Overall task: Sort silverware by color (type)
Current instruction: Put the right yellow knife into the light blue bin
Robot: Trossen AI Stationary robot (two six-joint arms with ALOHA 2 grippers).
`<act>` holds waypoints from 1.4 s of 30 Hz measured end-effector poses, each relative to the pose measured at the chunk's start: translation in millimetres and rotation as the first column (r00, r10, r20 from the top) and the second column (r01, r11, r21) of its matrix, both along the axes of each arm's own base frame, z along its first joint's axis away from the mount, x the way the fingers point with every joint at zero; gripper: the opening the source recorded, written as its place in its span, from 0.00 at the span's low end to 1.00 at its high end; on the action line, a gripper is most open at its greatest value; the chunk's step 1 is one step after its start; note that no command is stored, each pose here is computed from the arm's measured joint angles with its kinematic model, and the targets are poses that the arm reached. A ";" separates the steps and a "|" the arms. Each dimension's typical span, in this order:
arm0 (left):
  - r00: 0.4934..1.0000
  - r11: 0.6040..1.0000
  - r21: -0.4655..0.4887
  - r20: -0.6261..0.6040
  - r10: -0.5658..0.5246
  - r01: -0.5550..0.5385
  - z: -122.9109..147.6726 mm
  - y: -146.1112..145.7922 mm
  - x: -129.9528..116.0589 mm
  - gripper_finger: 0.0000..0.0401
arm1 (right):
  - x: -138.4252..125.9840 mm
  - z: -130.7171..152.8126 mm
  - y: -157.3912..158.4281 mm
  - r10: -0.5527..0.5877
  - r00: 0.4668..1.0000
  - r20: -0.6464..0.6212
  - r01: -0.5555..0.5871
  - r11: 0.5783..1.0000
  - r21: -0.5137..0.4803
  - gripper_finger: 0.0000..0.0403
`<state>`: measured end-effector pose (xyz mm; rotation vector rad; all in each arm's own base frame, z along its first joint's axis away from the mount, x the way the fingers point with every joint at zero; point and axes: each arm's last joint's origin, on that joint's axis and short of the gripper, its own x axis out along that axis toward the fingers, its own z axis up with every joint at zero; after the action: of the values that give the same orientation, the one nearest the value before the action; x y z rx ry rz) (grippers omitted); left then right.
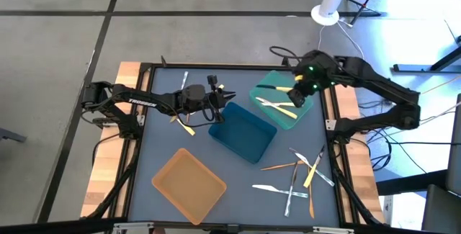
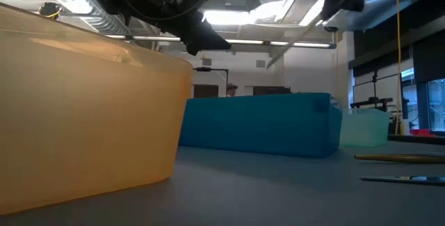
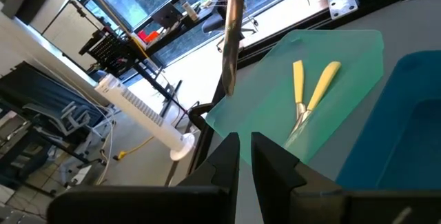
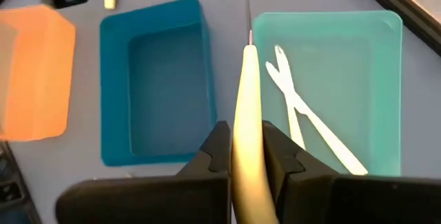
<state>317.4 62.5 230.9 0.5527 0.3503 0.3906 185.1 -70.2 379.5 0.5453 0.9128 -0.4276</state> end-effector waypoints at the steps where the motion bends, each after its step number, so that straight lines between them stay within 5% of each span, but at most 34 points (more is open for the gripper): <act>1: 1.000 1.000 0.000 0.000 0.000 0.000 0.0 0.0 0.0 0.08 | -3.2 -5.9 0.4 -0.014 1.000 0.014 0.013 1.000 0.008 0.05; 10: 1.000 1.000 -0.001 0.001 0.000 0.000 0.0 0.0 0.0 0.08 | -18.1 -71.0 -4.6 -0.068 0.997 0.031 0.065 0.994 0.085 0.06; 22: 1.000 1.000 -0.001 0.000 0.000 0.000 0.0 0.0 0.0 0.08 | -18.6 -121.6 -17.3 -0.082 0.993 0.085 0.074 0.993 0.096 0.07; 42: 1.000 0.999 -0.045 0.018 0.011 -0.010 -0.5 0.0 -0.1 0.08 | -29.8 -160.3 -30.0 -0.124 0.991 0.058 0.119 0.989 0.084 0.07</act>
<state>317.3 62.5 230.4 0.5030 0.3438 0.3969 155.2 -100.1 219.2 0.6871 0.8410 -0.4827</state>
